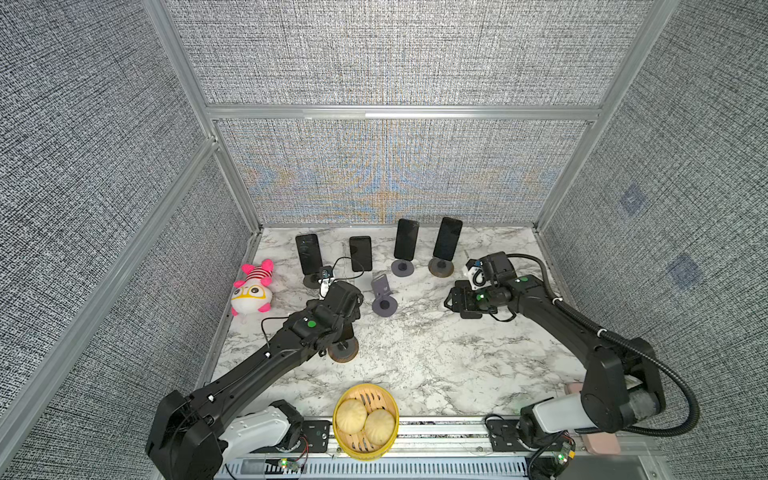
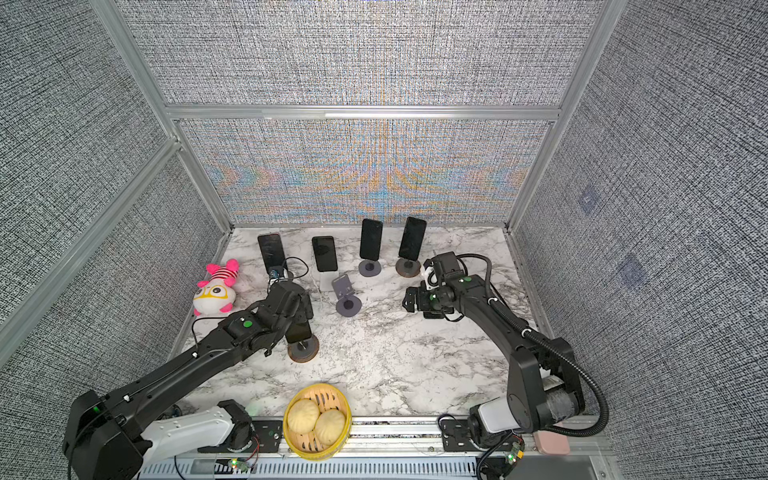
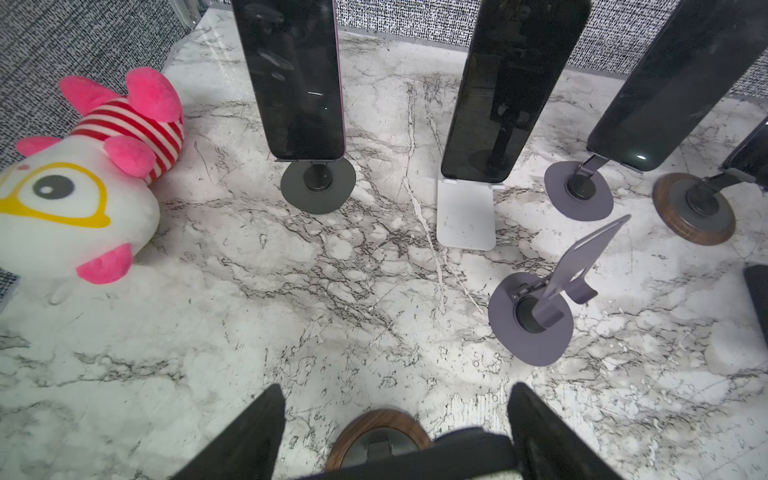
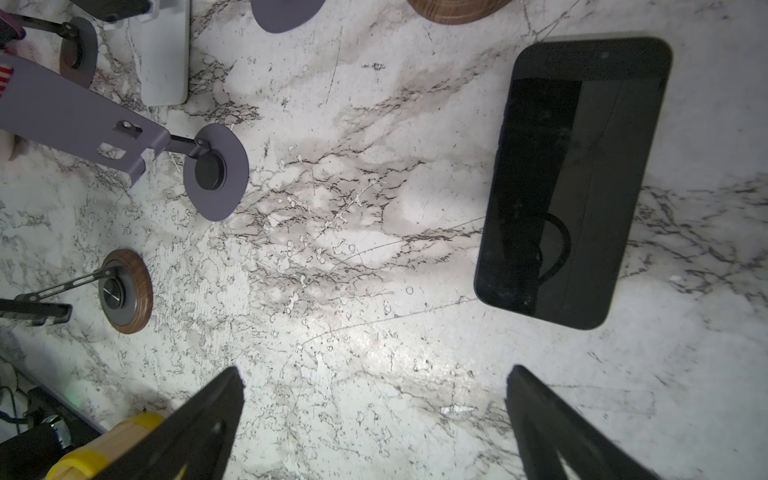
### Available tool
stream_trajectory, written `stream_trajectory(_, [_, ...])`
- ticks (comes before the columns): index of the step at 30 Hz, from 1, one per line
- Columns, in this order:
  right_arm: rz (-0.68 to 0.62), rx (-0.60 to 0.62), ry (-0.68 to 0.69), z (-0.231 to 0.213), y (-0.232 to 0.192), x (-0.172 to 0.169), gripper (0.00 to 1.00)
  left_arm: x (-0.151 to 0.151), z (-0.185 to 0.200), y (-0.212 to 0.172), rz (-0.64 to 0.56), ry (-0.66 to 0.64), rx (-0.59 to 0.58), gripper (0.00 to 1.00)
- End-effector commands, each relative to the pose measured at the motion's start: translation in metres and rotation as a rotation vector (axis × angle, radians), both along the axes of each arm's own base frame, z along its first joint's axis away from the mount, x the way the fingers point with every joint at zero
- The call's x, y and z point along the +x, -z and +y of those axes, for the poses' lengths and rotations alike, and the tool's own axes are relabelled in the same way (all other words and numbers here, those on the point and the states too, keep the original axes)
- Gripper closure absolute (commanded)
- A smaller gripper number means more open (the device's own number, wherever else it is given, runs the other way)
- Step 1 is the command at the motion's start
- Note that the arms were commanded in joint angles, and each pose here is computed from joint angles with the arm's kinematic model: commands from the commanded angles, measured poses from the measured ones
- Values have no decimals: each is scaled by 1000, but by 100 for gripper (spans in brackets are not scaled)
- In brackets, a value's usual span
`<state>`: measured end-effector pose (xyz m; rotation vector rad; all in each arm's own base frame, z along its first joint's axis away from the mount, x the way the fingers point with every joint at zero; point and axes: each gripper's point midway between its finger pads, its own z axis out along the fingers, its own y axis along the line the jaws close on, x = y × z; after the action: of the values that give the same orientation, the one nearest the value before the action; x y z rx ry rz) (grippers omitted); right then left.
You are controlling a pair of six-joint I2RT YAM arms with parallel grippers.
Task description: Remove the phone from the phone stand
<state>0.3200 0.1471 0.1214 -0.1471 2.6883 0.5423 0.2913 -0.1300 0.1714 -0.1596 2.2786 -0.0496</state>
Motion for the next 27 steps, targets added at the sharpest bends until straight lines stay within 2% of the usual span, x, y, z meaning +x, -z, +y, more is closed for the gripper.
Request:
stream_trajectory(1, [-14,29,-40,7,-4,-1,1,1,3,-2,-3,-1,19,17])
stream_trajectory(12, [-29,42,-64,9,-12,-4,3,0,7,-4,-10,-5,28,18])
stream_trajectory(19, [-22,51,-83,12,-15,-4,3,3,7,-1,-4,-12,19,25])
stream_trajectory(27, [-26,52,-83,13,-19,-1,3,3,8,-1,-4,-14,24,27])
